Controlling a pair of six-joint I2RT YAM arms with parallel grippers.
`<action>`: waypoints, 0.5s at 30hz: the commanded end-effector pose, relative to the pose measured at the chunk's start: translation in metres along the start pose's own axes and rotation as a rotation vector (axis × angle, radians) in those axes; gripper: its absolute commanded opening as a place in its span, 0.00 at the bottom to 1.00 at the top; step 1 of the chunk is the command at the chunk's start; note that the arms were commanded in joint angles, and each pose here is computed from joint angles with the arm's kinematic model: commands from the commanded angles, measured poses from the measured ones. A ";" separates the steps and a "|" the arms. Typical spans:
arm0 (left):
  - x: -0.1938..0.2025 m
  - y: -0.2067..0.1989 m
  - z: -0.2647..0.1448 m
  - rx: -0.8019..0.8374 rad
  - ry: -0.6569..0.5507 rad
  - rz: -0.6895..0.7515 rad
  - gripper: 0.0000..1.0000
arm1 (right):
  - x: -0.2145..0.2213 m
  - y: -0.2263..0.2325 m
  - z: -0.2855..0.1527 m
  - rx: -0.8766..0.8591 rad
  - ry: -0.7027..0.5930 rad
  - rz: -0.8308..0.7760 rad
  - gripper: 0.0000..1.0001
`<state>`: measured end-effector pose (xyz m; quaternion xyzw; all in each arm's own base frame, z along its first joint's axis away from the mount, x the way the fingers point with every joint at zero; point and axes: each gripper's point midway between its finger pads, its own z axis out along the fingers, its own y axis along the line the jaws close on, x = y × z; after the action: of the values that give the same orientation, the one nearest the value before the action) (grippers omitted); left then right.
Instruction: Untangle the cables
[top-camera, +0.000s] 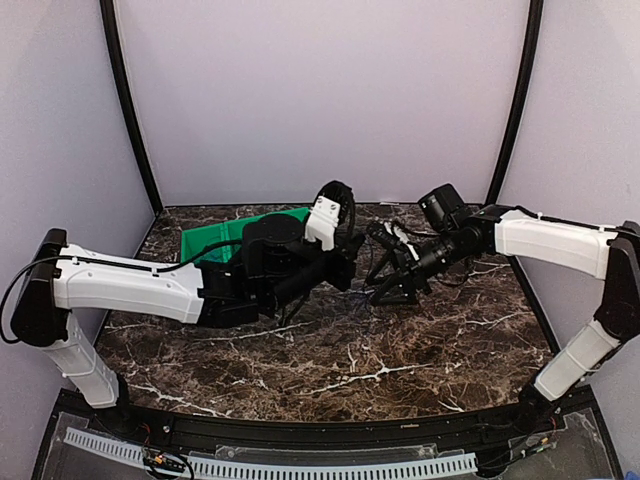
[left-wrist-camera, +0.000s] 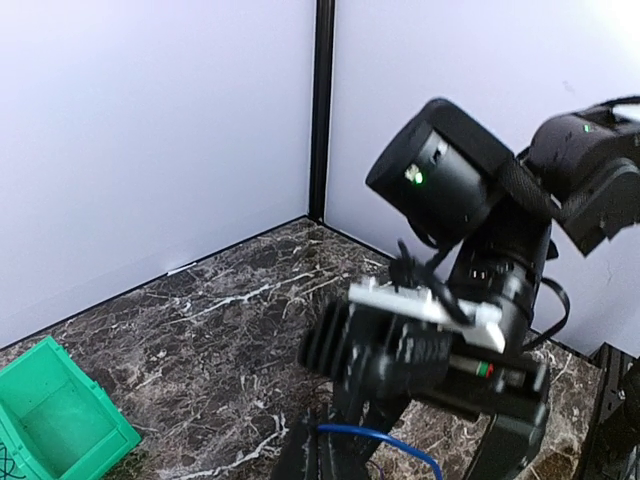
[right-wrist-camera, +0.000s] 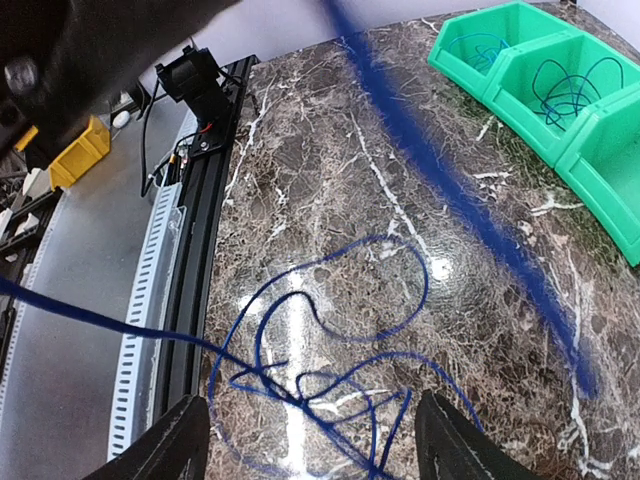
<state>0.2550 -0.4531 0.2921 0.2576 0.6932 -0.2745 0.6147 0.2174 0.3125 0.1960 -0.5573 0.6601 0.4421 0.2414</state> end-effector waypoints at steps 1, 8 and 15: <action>-0.050 0.014 -0.013 -0.064 -0.069 -0.062 0.00 | -0.001 0.000 0.015 0.014 -0.009 -0.066 0.74; -0.081 0.020 -0.022 -0.090 -0.099 -0.068 0.00 | 0.008 -0.012 0.028 0.118 0.034 -0.098 0.66; -0.120 0.040 -0.049 -0.165 -0.162 -0.046 0.00 | 0.024 -0.029 0.034 0.176 0.080 -0.074 0.15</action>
<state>0.2619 -0.4283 0.3531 0.2073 0.6919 -0.2600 0.6409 0.2230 0.3294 0.1644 -0.5776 0.6715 0.3773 0.2704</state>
